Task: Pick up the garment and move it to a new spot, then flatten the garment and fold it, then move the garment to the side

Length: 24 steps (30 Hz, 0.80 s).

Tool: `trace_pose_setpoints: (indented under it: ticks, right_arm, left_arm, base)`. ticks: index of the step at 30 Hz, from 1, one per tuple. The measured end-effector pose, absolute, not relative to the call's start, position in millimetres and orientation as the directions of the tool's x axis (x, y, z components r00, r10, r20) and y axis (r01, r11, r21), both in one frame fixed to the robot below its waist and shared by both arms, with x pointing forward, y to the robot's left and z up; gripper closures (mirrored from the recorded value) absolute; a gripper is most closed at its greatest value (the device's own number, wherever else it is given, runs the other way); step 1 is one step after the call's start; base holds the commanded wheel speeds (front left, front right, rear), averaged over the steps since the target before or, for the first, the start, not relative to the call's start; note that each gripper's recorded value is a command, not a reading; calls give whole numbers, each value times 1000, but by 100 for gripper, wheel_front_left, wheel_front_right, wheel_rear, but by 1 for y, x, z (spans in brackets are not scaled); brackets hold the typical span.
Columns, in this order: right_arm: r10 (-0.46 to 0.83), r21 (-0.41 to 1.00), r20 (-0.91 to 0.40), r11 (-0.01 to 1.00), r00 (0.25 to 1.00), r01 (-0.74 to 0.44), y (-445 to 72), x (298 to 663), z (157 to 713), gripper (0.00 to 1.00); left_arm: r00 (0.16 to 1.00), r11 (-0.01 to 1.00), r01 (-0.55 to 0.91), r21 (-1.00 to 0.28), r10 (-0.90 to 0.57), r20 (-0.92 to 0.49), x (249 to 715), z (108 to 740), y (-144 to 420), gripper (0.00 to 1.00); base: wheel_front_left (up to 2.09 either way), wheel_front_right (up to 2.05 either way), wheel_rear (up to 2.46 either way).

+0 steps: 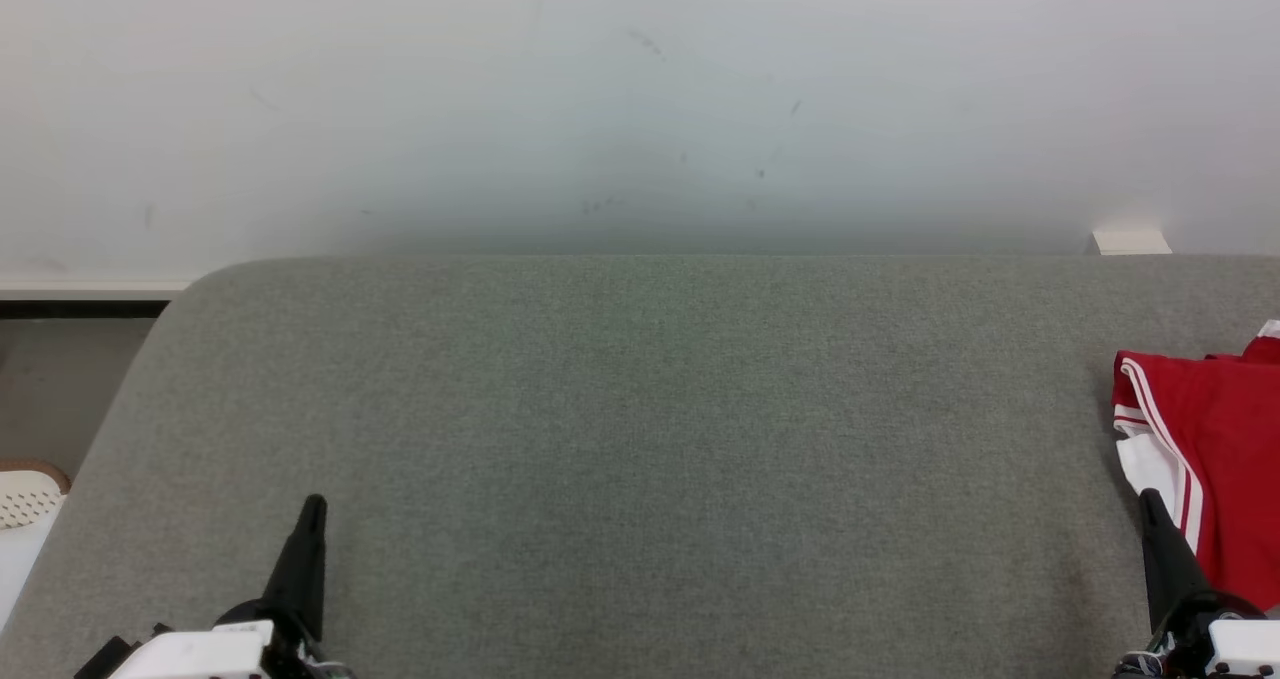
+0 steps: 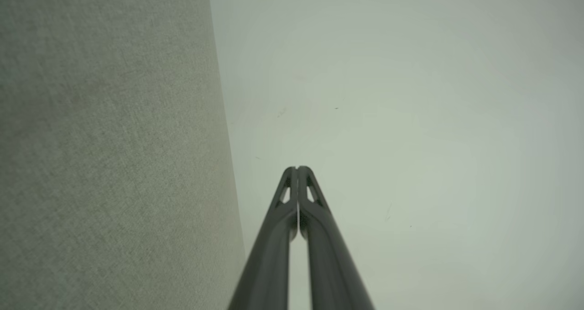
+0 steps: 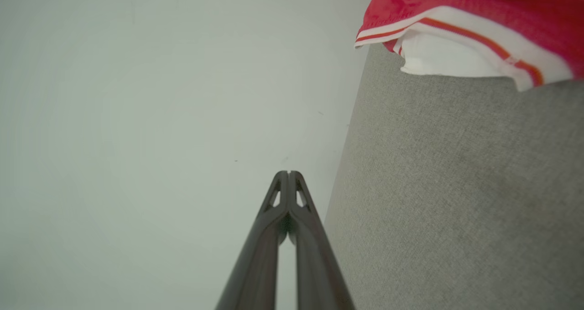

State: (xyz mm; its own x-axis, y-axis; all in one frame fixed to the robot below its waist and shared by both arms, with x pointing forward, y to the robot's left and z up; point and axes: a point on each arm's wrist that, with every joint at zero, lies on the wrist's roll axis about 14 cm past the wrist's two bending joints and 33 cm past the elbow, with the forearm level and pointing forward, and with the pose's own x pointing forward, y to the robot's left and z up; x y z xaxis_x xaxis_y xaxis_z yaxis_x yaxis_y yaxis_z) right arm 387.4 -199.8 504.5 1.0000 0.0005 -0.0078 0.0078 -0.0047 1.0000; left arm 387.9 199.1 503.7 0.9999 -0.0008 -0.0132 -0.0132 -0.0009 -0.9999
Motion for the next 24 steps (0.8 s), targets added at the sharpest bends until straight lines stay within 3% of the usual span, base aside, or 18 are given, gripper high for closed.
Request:
trace_pose_setpoints:
  ticks: [24]
  right_arm:
    - [0, 1000, -8, -5, 1000, 8, -200, 387, 504, 100]
  left_arm:
    - [1000, -1, -13, -1000, -1, -13, 388, 504, 199, 100]
  base:
    - [0, 0, 0]
